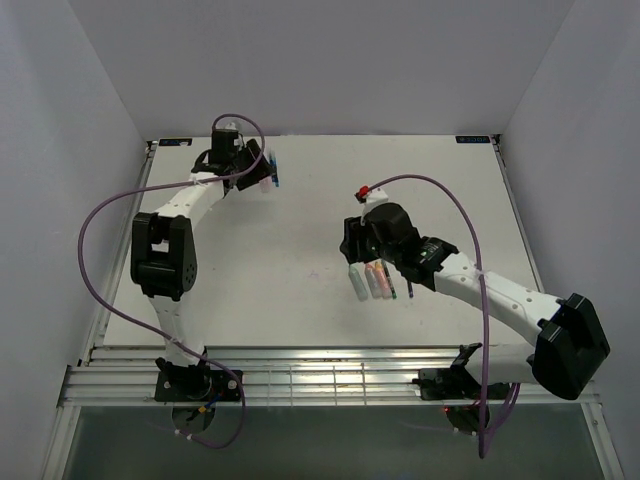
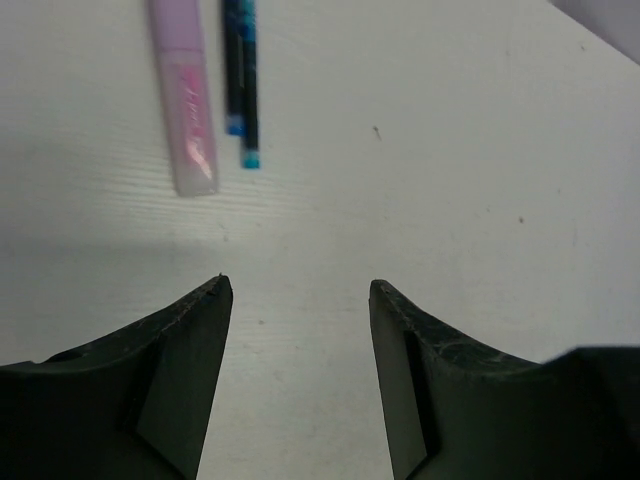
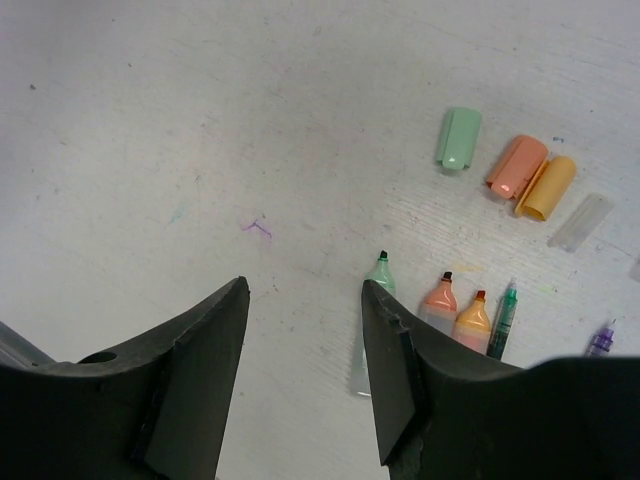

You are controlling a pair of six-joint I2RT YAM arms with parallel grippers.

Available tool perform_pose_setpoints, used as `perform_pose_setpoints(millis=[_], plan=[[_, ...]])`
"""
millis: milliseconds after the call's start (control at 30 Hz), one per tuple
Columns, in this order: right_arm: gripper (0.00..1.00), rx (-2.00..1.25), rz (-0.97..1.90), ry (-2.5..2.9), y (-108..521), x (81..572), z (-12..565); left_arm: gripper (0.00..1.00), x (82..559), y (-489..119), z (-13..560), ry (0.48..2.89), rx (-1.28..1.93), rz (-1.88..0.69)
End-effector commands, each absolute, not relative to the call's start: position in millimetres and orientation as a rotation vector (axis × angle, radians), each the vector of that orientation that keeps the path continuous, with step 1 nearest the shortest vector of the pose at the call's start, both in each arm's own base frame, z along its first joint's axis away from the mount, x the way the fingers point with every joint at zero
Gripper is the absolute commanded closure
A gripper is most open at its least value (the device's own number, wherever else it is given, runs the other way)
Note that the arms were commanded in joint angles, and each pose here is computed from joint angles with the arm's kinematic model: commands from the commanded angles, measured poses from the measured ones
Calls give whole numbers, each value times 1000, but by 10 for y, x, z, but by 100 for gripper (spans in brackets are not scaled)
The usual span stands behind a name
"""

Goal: Open the pen caps

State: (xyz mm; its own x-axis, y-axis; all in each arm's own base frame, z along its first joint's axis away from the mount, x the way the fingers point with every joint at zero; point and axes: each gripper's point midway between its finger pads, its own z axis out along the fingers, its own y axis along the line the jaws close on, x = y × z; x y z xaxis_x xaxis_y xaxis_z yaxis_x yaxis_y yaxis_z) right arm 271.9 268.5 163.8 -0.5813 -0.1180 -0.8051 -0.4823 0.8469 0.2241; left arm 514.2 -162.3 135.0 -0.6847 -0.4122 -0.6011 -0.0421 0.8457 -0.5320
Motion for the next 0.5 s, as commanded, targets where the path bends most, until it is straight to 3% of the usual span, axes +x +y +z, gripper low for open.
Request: perform_pose_setpoints(millis=[0, 467], plan=[[44, -485, 522, 2132, 2663, 2732, 1780, 32, 5347, -1284, 1481, 2220, -311, -459], [44, -491, 555, 2203, 2596, 2866, 1450, 34, 5933, -1085, 1035, 2243, -298, -326]])
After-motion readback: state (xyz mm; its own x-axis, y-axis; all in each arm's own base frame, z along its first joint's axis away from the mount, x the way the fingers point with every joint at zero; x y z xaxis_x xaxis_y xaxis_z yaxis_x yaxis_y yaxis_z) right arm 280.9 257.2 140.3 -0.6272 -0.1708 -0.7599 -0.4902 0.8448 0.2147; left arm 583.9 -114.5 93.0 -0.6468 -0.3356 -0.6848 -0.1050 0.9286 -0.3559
